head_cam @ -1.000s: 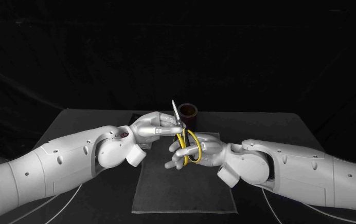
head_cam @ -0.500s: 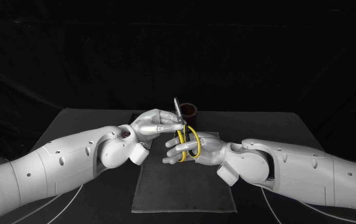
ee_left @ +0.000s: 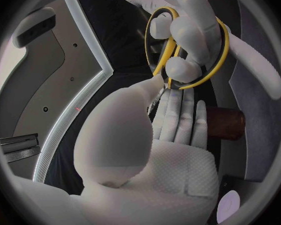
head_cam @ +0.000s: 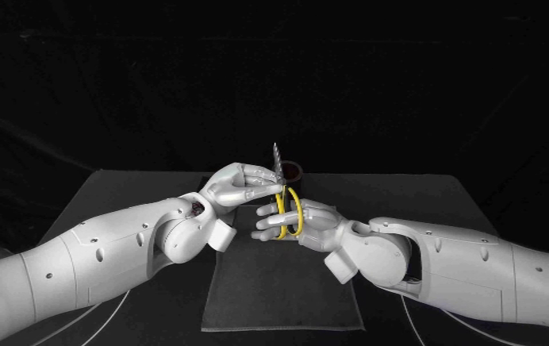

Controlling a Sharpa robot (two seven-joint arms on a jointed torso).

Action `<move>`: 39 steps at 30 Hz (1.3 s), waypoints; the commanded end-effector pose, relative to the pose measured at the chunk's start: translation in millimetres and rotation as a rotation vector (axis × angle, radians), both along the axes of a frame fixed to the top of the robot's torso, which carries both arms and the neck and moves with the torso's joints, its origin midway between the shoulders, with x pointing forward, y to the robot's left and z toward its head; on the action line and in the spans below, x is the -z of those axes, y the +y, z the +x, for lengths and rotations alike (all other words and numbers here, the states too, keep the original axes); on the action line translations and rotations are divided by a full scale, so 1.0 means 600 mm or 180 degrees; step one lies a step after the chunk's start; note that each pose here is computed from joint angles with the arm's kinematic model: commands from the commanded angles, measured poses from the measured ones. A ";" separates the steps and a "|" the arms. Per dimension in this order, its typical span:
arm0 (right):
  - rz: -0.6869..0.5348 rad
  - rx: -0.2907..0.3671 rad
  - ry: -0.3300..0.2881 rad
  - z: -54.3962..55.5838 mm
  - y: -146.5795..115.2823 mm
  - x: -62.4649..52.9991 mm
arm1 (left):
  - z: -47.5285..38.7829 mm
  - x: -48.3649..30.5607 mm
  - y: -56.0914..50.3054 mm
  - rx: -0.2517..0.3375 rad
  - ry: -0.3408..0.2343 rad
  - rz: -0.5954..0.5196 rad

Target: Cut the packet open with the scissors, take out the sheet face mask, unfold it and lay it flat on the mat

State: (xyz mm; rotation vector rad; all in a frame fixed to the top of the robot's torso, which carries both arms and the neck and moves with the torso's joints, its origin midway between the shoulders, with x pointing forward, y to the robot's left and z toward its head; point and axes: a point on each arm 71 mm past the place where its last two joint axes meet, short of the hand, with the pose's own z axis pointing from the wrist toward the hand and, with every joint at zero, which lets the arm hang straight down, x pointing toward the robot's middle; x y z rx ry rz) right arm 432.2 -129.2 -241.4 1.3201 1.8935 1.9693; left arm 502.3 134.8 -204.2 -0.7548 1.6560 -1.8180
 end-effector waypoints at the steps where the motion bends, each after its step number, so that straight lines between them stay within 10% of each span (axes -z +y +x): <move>1: -0.0015 0.0153 0.0034 -0.006 0.011 0.000 | 0.004 -0.013 -0.004 -0.0255 -0.0330 0.0021; 39: -0.0426 0.0942 -0.0137 0.021 -0.002 -0.005 | 0.007 -0.013 -0.002 -0.0375 -0.0383 0.0039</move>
